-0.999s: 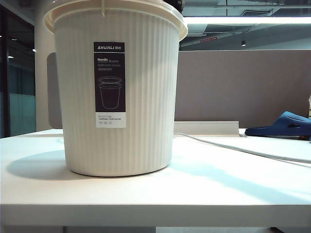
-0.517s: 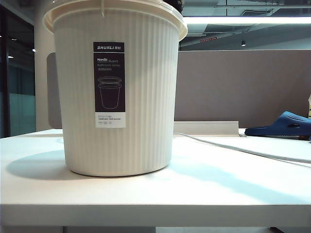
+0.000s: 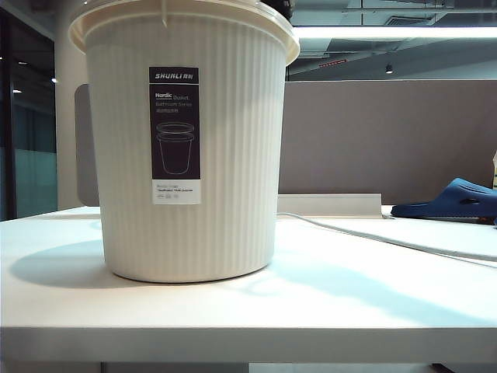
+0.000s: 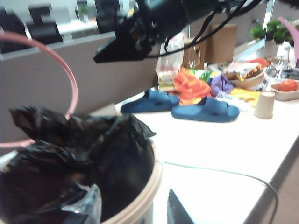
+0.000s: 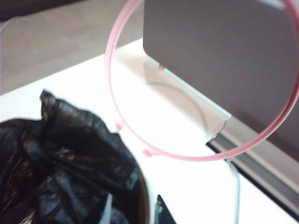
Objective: Open the ring lid of the trash can, pull out the black garbage bag inside, and place it on the table.
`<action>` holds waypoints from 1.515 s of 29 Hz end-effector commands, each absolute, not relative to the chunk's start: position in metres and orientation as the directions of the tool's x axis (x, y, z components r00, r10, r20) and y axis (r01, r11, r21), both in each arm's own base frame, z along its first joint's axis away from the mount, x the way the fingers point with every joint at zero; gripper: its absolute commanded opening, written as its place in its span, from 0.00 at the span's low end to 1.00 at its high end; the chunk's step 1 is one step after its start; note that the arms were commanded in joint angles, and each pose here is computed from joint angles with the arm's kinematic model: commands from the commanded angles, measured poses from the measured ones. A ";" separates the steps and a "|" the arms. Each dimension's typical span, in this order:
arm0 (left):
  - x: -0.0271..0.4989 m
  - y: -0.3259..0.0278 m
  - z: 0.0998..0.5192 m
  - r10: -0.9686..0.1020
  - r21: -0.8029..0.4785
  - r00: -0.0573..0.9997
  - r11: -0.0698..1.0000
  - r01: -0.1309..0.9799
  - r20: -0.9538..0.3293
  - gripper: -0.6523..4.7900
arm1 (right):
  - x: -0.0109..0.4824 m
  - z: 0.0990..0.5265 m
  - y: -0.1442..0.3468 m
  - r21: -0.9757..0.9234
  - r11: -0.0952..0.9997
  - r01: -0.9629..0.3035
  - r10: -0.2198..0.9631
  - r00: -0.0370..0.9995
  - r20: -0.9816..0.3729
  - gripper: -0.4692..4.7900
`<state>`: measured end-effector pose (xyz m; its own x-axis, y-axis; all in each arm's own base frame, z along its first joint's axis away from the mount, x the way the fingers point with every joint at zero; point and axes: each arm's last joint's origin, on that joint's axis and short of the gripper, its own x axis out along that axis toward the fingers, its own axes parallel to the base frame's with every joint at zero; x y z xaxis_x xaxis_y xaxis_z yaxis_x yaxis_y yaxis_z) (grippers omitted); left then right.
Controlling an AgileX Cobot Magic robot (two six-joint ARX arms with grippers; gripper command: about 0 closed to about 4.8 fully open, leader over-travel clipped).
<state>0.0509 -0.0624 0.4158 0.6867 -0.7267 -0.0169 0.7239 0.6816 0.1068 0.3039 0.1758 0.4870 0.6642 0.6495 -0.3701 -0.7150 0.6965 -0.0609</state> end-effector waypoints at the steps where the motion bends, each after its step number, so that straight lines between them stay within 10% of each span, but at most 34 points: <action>1: 0.060 -0.075 0.415 -0.723 0.000 0.690 0.691 0.723 -0.039 0.46 | 0.299 0.489 0.176 -0.036 0.657 -0.753 0.693 0.622 -0.366 0.33; 20: 0.093 -0.107 0.412 -0.536 -0.015 0.840 0.844 0.536 -0.083 0.46 | 0.286 0.469 0.172 0.217 0.646 -0.732 0.697 0.450 -0.558 0.33; 35: 0.110 -0.090 0.412 -0.585 0.024 0.806 0.808 0.589 -0.085 0.46 | 0.272 0.469 0.168 0.367 0.605 -0.706 0.741 0.330 -0.585 0.40; 44: 0.140 -0.051 0.410 -0.699 -0.251 0.710 0.704 0.664 -0.083 0.46 | 0.237 0.492 0.159 0.343 0.592 -0.729 0.758 0.359 -0.545 0.40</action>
<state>0.1373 -0.0542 0.4080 0.7557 -0.6469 -0.1019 0.6238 0.7584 -0.1888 0.2433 0.1588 0.4878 0.3499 0.7553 -0.5542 -0.7283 0.5914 0.3462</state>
